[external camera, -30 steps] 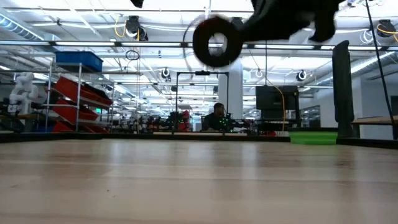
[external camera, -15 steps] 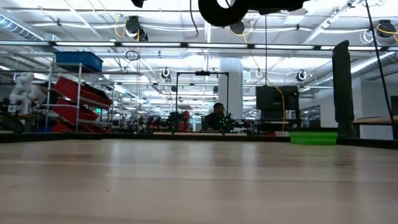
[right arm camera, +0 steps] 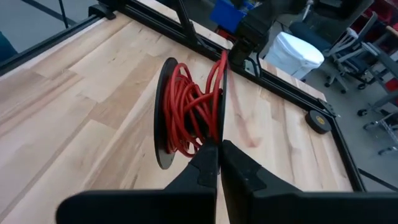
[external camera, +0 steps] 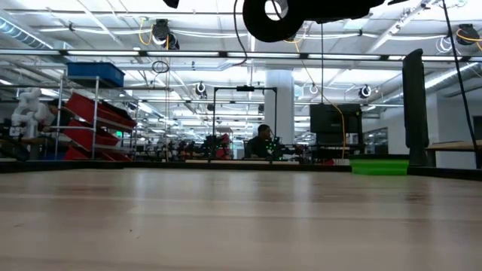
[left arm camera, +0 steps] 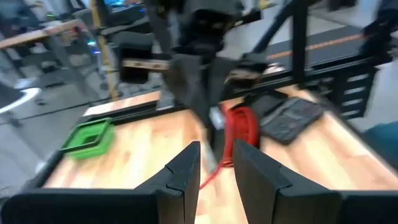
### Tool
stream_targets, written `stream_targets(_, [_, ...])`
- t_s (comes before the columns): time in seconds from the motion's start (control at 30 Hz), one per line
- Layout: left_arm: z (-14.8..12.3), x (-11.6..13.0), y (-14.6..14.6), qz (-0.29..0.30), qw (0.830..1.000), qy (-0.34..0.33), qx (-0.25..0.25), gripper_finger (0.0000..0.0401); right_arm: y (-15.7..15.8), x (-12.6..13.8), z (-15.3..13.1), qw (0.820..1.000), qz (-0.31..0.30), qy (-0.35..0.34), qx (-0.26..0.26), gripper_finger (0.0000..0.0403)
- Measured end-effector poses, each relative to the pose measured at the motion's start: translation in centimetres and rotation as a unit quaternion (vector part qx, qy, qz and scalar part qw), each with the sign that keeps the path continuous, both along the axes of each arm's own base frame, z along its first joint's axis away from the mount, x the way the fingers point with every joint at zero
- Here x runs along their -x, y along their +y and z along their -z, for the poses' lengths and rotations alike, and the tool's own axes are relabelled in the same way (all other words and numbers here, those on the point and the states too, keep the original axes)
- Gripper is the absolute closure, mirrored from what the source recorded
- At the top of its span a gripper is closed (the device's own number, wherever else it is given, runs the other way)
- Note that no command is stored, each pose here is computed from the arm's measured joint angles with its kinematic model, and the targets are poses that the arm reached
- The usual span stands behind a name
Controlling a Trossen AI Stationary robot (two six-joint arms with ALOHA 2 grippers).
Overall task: Coil cords
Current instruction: Uncoil the red wire from the spool
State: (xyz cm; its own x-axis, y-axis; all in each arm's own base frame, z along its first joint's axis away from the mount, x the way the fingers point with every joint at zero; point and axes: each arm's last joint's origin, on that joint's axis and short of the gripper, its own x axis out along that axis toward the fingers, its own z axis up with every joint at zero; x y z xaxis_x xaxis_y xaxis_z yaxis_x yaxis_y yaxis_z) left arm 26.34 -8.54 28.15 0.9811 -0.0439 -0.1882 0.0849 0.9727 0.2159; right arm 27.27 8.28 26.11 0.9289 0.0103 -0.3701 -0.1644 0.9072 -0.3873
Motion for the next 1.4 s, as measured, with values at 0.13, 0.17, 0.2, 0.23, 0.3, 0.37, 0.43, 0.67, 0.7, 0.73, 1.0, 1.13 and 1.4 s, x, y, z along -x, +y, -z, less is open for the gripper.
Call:
stream_targets(0.13, [0.8,-0.5,-0.1,-0.04,0.999,0.011,-0.013,0.0299,-0.5,-0.2,0.0,1.0,0.006,0.0,0.009,0.0403])
stream_targets(0.17, [1.1,-0.7,0.0,-0.063,0.998,0.012,-0.019,0.0299,-0.7,-0.2,0.0,1.0,0.009,0.0,0.01,0.0403])
stream_targets(0.2, [1.4,-0.9,0.0,-0.081,0.996,0.016,-0.026,0.0299,-0.9,-0.3,0.0,1.0,0.013,0.0,0.01,0.0403])
stream_targets(0.23, [1.7,-1.1,0.0,-0.091,0.995,0.02,-0.03,0.0299,-1.1,-0.3,0.0,1.0,0.016,0.0,0.011,0.0403])
stream_targets(0.3, [2.1,-1.3,-0.1,-0.096,0.994,0.027,-0.033,0.0299,-1.4,-0.4,0.0,1.0,0.022,0.0,0.011,0.0403])
stream_targets(0.37, [2.3,-1.3,-0.3,-0.094,0.995,0.029,-0.025,0.0299,-1.7,-0.5,0.0,1.0,0.026,0.001,0.013,0.0403])
stream_targets(0.43, [2.3,-1.2,-0.6,-0.089,0.995,0.028,-0.023,0.0299,-1.9,-0.5,0.0,0.999,0.027,0.002,0.02,0.0403])
stream_targets(0.67, [2.3,-0.8,-1.7,-0.071,0.997,0.029,-0.018,0.0299,-2.3,-0.5,0.2,0.999,0.029,0.01,0.028,0.0403])
stream_targets(0.7, [2.4,-0.8,-1.7,-0.073,0.997,0.032,-0.012,0.0299,-2.3,-0.5,0.2,0.999,0.028,0.01,0.03,0.0403])
stream_targets(0.73, [2.4,-0.8,-1.7,-0.076,0.996,0.035,-0.002,0.0299,-2.3,-0.5,0.2,0.999,0.027,0.01,0.032,0.0403])
stream_targets(1.0, [2.7,-0.8,-1.4,-0.09,0.995,0.047,0.022,0.0254,-2.3,-0.5,0.2,0.999,0.026,0.012,0.031,0.0403])
stream_targets(1.13, [2.8,-0.8,-1.4,-0.094,0.994,0.05,0.033,0.021,-2.3,-0.5,0.3,0.999,0.026,0.017,0.03,0.0403])
stream_targets(1.4, [3.3,-0.6,-1.3,-0.096,0.992,0.075,0.027,0.018,-2.3,-0.5,0.3,0.999,0.028,0.017,0.026,0.0403])
